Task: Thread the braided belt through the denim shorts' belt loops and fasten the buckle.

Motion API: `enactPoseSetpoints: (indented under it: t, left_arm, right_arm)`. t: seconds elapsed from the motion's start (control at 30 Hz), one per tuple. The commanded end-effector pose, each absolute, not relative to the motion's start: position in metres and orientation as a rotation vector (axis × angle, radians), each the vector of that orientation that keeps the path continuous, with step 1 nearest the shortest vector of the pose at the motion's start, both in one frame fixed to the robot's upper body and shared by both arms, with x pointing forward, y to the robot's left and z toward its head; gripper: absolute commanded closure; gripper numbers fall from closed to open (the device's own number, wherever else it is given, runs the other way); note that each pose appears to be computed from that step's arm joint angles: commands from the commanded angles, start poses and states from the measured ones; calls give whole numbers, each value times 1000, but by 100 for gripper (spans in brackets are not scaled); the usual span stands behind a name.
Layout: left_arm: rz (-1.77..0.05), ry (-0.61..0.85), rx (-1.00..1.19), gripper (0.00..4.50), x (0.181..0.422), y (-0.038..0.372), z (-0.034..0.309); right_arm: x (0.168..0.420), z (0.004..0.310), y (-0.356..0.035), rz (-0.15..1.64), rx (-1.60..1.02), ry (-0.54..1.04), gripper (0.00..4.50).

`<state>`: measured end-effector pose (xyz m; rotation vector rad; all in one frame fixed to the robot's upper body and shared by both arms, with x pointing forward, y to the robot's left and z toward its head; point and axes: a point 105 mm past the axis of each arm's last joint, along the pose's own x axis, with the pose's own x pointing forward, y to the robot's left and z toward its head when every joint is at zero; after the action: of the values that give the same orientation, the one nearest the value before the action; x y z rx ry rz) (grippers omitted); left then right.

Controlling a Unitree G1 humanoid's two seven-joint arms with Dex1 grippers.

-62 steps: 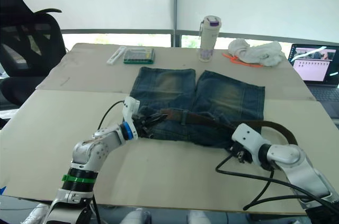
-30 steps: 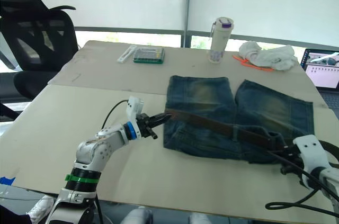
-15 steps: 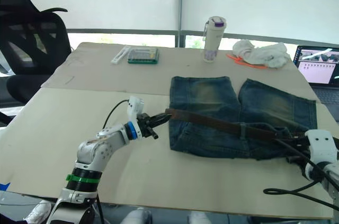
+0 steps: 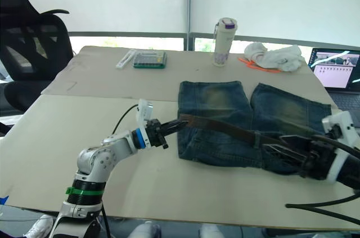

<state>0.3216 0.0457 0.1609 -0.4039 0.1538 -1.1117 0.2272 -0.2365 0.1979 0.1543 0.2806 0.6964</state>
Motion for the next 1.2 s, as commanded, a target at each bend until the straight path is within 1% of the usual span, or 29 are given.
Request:
enactPoseSetpoints:
  t: [0.03, 0.13, 0.23, 0.27, 0.33, 0.4, 0.5, 0.6, 0.7, 0.8, 0.87, 0.9, 1.07, 1.1, 1.17, 1.2]
  left_arm:
    - [-1163, 101, -455, 450, 316, 45, 181]
    - [-1164, 110, -486, 450, 316, 45, 184]
    - [-1184, 102, -519, 450, 312, 46, 190]
    - [-1189, 96, -528, 450, 311, 46, 192]
    - [-1198, 97, -524, 450, 308, 46, 193]
    - [-1194, 100, -523, 450, 308, 46, 191]
    - [-1188, 102, -521, 450, 309, 48, 191]
    - [-1198, 104, -519, 450, 308, 48, 191]
    - [-1204, 106, -509, 450, 308, 48, 191]
    - [-1202, 101, -509, 450, 310, 47, 193]
    - [-1201, 102, -509, 450, 310, 46, 192]
    - [-1201, 104, -508, 450, 310, 46, 191]
    - [-1183, 111, -497, 450, 312, 48, 185]
    - [-1180, 109, -496, 450, 312, 48, 185]
    - [-1171, 108, -483, 450, 314, 50, 184]
    - [-1165, 107, -474, 450, 315, 50, 183]
  right_arm:
    - [228, 191, -191, 820, 255, 261, 4]
    - [235, 185, -170, 846, 402, 228, 4]
    - [228, 175, -138, 929, 565, 243, 4]
    - [230, 171, -128, 932, 627, 240, 4]
    - [241, 165, -114, 877, 760, 223, 4]
    - [251, 159, -112, 803, 854, 214, 4]
    - [262, 152, -113, 720, 926, 181, 4]
    - [277, 160, -113, 675, 1005, 109, 4]
    - [283, 171, -111, 677, 1043, 49, 4]
    - [289, 175, -108, 675, 1058, 10, 80]
    - [294, 179, -109, 659, 1100, -26, 159]
    - [295, 180, -109, 659, 1112, -36, 189]
    - [294, 181, -107, 672, 1119, -40, 357]
    - [294, 180, -108, 668, 1118, -39, 398]
    - [292, 178, -108, 679, 1103, -29, 446]
    - [290, 178, -109, 684, 1097, -26, 446]
